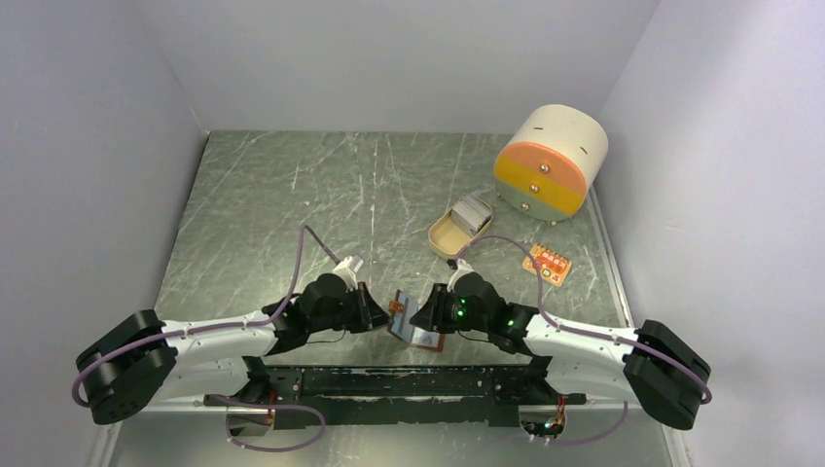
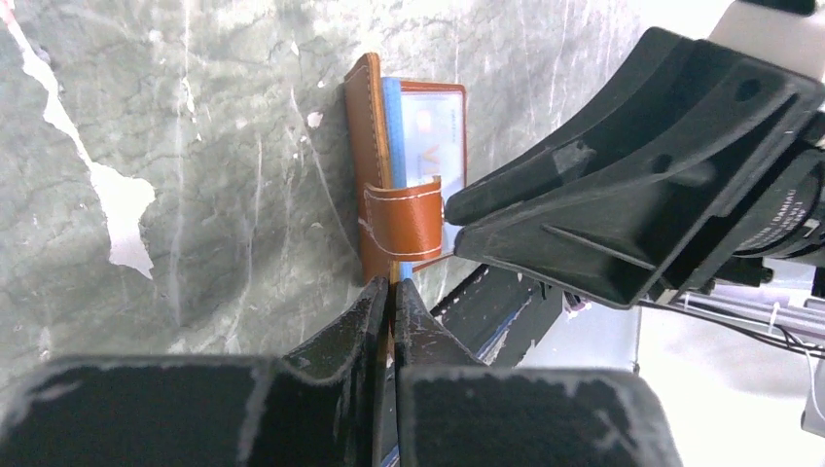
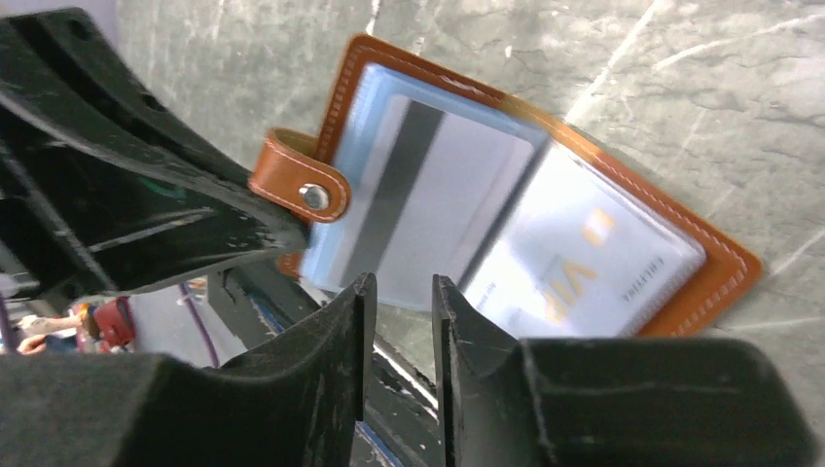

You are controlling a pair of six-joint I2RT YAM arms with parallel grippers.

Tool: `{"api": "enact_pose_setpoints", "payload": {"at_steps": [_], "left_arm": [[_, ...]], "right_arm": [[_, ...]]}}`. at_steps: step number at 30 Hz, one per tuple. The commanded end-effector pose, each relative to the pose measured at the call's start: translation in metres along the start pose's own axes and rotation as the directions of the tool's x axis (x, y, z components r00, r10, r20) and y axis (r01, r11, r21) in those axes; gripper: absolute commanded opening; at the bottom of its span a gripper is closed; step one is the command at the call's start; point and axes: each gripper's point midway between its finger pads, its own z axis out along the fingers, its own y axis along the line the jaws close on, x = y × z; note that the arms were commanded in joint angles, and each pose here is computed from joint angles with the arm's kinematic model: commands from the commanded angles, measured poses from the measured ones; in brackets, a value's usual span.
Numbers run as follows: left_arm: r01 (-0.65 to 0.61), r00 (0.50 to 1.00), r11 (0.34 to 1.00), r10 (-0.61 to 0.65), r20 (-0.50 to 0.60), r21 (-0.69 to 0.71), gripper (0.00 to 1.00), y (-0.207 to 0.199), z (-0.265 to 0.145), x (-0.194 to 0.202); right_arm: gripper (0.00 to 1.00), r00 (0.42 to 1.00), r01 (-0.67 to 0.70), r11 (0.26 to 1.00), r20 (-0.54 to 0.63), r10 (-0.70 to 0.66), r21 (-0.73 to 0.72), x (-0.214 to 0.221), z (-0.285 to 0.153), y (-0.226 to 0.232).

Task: Put the credit cards into the card holder
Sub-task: Turn over the card slot in the card holder.

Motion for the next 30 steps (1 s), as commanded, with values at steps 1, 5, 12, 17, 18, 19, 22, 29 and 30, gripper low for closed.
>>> {"api": "enact_pose_setpoints", "payload": {"at_steps": [1,5,12,17,18,19,22,29,30], "left_arm": [[-0.046,0.998,0.998,0.049,0.048,-0.047,0.09,-0.008,-0.003,-0.016],[-0.063,0.997,0.998,0.064,0.044,-0.022,0.09,-0.02,-0.004,-0.016],[-0.027,1.0,0.999,0.027,-0.002,0.02,0.21,-0.023,0.003,-0.003],[-0.035,0.999,0.999,0.036,-0.018,0.013,0.29,-0.022,0.009,-0.002],[-0.035,0.999,0.999,0.035,-0.02,0.01,0.3,-0.022,0.011,-0.001],[-0.037,0.999,0.999,0.037,-0.022,0.011,0.3,-0.022,0.011,-0.001],[-0.042,0.999,0.999,0.042,-0.028,0.022,0.23,-0.023,0.014,0.0],[-0.084,0.996,0.982,0.084,0.005,0.169,0.17,-0.048,0.005,-0.003],[-0.086,0.996,0.981,0.085,0.009,0.174,0.19,-0.048,0.004,-0.004]], "right_arm": [[0.29,1.0,0.022,0.996,-0.007,-0.021,0.088,0.001,0.002,-0.017],[0.21,0.999,0.048,0.995,-0.003,-0.048,0.085,-0.002,0.012,-0.017],[0.16,0.996,0.086,0.994,-0.024,-0.084,0.075,0.001,0.03,-0.021],[0.15,0.996,0.087,0.993,-0.039,-0.084,0.076,0.009,0.034,-0.028],[0.15,0.996,0.087,0.993,-0.041,-0.084,0.078,0.009,0.034,-0.03],[0.15,0.996,0.086,0.993,-0.041,-0.083,0.078,0.01,0.034,-0.031],[0.15,0.996,0.086,0.993,-0.042,-0.082,0.08,0.013,0.034,-0.034],[0.15,0.994,0.103,0.993,-0.05,-0.099,0.063,0.013,0.04,-0.034],[0.15,0.994,0.103,0.993,-0.053,-0.099,0.064,0.013,0.041,-0.034]]}}
